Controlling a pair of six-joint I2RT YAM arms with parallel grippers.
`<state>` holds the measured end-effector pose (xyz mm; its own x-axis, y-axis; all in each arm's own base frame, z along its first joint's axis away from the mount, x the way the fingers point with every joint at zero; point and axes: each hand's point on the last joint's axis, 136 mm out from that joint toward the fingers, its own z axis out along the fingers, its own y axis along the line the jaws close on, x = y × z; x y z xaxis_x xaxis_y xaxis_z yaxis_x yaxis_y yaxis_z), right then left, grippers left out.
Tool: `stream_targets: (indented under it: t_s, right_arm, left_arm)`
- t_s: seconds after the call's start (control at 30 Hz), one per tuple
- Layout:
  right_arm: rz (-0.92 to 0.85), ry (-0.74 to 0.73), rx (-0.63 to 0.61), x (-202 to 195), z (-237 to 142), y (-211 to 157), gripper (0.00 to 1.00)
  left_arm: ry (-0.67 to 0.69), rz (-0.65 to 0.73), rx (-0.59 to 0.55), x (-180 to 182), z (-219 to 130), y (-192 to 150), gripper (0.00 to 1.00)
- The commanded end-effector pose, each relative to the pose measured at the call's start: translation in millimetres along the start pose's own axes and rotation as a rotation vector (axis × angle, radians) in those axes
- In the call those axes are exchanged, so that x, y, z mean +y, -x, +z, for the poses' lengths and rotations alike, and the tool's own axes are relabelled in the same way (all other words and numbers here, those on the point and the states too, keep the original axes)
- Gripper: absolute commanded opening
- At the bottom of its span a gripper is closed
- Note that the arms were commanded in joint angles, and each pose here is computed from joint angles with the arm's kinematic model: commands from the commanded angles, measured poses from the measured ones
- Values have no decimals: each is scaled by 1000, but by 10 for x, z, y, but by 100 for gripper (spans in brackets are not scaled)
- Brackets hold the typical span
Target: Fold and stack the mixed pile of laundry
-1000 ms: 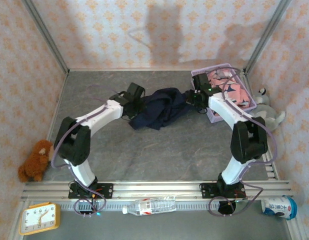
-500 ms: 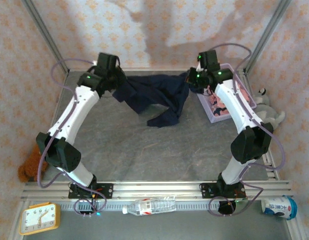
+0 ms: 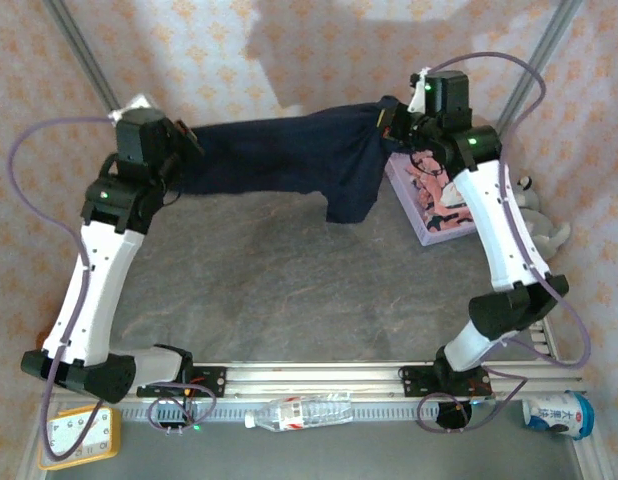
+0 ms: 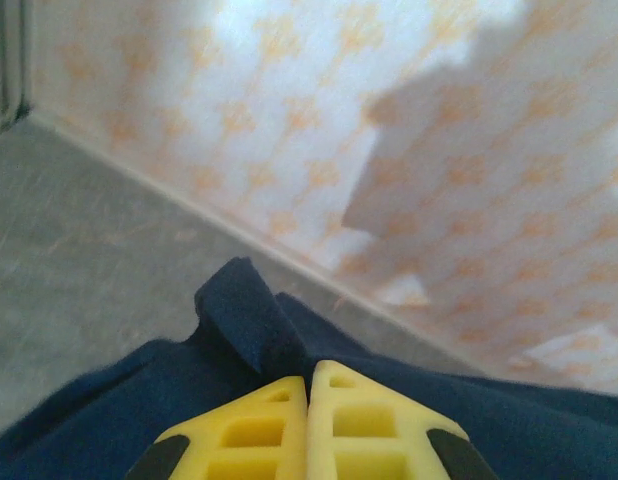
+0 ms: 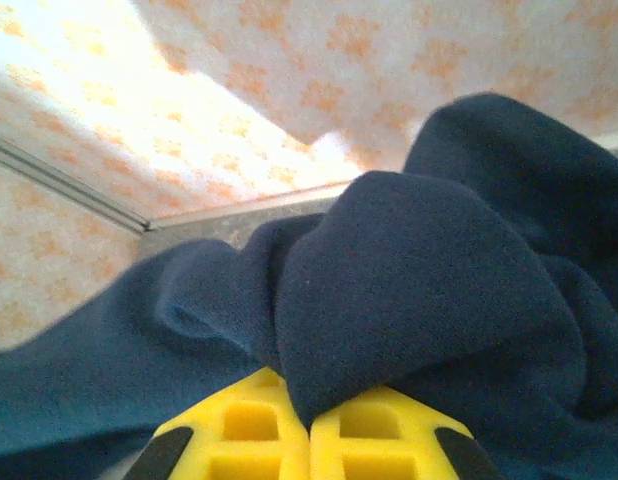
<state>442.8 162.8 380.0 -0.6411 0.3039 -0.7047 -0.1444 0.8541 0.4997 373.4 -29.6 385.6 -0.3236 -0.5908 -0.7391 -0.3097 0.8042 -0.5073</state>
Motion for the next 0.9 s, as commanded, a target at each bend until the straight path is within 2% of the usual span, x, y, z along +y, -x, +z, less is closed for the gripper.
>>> stream_targets:
  t_s: [0.0, 0.1, 0.13, 0.17, 0.2, 0.23, 0.27, 0.37, 0.53, 0.77, 0.87]
  right_arm:
    - [86, -5, 108, -255, 840, -240, 0]
    - [125, -26, 176, -443, 1486, -381, 3]
    - [129, -44, 197, -518, 1653, -434, 14]
    - [137, -79, 218, -617, 1793, -495, 34]
    - [147, -107, 242, -696, 1894, -555, 53]
    - [151, -118, 263, -724, 1946, -608, 62]
    - [154, -121, 288, -736, 1965, -670, 67]
    - [96, -150, 296, -715, 1851, -797, 72]
    - [53, -220, 335, -825, 1437, -1131, 73]
    - [49, -350, 403, -1254, 785, -1785, 73]
    - [49, -384, 423, -1417, 616, -1998, 73]
  left_arm:
    - [127, -61, 214, 503, 561, -944, 0]
    - [246, -107, 301, 987, 744, -1540, 0]
    - [284, -95, 314, 1103, 764, -1634, 10]
    - [320, -72, 330, 1203, 783, -1716, 39]
    - [358, -51, 348, 1285, 779, -1765, 62]
    - [378, -31, 360, 1317, 771, -1774, 68]
    - [395, -8, 371, 1337, 753, -1773, 73]
    - [398, 7, 361, 1355, 694, -1739, 76]
    - [393, -17, 399, 1419, 638, -1883, 76]
    - [428, -66, 578, 1702, 454, -2516, 76]
    - [441, -77, 636, 1816, 330, -2786, 75]
